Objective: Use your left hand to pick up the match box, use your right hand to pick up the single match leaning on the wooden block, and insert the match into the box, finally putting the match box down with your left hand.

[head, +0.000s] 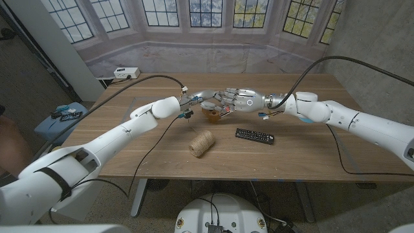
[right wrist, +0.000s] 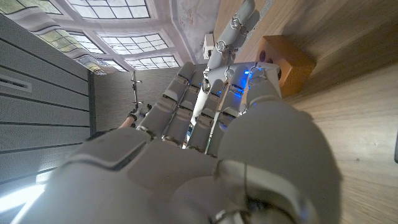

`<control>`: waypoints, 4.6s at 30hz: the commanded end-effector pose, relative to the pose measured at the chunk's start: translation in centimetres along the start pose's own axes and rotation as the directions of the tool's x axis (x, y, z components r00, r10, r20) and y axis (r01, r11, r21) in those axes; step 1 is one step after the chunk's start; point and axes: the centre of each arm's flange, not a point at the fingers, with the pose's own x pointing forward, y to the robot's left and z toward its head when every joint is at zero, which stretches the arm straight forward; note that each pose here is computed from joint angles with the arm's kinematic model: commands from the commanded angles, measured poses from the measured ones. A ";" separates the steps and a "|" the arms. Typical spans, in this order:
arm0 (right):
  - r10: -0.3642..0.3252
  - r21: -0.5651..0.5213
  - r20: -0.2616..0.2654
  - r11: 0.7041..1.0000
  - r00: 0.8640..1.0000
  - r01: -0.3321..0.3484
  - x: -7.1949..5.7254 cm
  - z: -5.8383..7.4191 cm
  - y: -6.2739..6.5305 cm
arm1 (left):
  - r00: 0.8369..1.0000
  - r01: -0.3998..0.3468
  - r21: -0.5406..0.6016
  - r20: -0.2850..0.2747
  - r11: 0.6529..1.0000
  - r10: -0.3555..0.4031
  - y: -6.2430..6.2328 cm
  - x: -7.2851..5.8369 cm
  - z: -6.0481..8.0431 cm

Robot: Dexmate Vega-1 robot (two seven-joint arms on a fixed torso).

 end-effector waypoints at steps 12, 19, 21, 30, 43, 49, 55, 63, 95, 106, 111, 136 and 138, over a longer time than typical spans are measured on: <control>0.012 -0.005 -0.036 1.000 0.999 -0.012 -0.2 -0.4 -0.1 | 1.000 0.003 0.002 -0.001 1.000 -0.003 0.1 0.1 0.0; 0.021 -0.011 -0.051 1.000 0.998 -0.021 -0.3 -0.8 -0.2 | 1.000 0.002 0.007 0.000 1.000 -0.002 0.1 0.1 0.1; 0.021 -0.014 -0.056 1.000 0.998 -0.022 -0.3 -0.9 -0.3 | 1.000 0.000 0.008 0.001 1.000 0.000 0.2 0.0 0.2; 0.034 0.022 -0.095 0.999 0.995 -0.032 -0.2 -1.5 -0.3 | 1.000 0.000 0.009 -0.003 1.000 0.000 0.2 -0.3 0.2; 0.065 0.088 -0.178 0.995 0.982 -0.050 -0.3 -2.0 0.3 | 1.000 0.011 0.023 -0.014 1.000 -0.011 0.7 -0.8 0.3; 0.078 0.108 -0.209 0.993 0.975 -0.056 -0.4 -2.4 0.6 | 0.999 0.024 0.030 -0.024 0.999 -0.023 1.0 -1.2 0.4; 0.094 0.128 -0.243 0.990 0.966 -0.065 -0.6 -2.7 1.0 | 0.999 0.029 0.037 -0.036 0.999 -0.028 1.5 -1.7 0.4; 0.108 0.150 -0.286 0.987 0.952 -0.067 -0.7 -3.1 1.3 | 0.998 0.037 0.042 -0.046 0.998 -0.035 1.8 -2.3 0.4; 0.151 0.242 -0.500 0.970 0.853 -0.030 -0.5 -4.7 1.1 | 0.994 0.059 0.070 -0.091 0.996 -0.053 3.5 -4.8 -0.1; 0.155 0.270 -0.552 0.963 0.819 0.000 -0.5 -5.2 0.6 | 0.994 0.057 0.082 -0.096 0.995 -0.049 3.8 -5.5 0.0; 0.160 0.297 -0.586 0.955 0.794 0.026 -0.3 -5.2 0.4 | 0.994 0.062 0.084 -0.099 0.995 -0.053 3.8 -5.8 0.1; 0.237 0.457 -0.708 0.872 0.665 0.177 0.3 -5.3 0.2 | 0.987 0.056 0.093 -0.154 0.994 -0.041 3.5 -9.1 0.2; 0.244 0.469 -0.715 0.863 0.655 0.191 0.3 -5.4 0.3 | 0.986 0.054 0.095 -0.160 0.994 -0.038 3.5 -9.4 0.2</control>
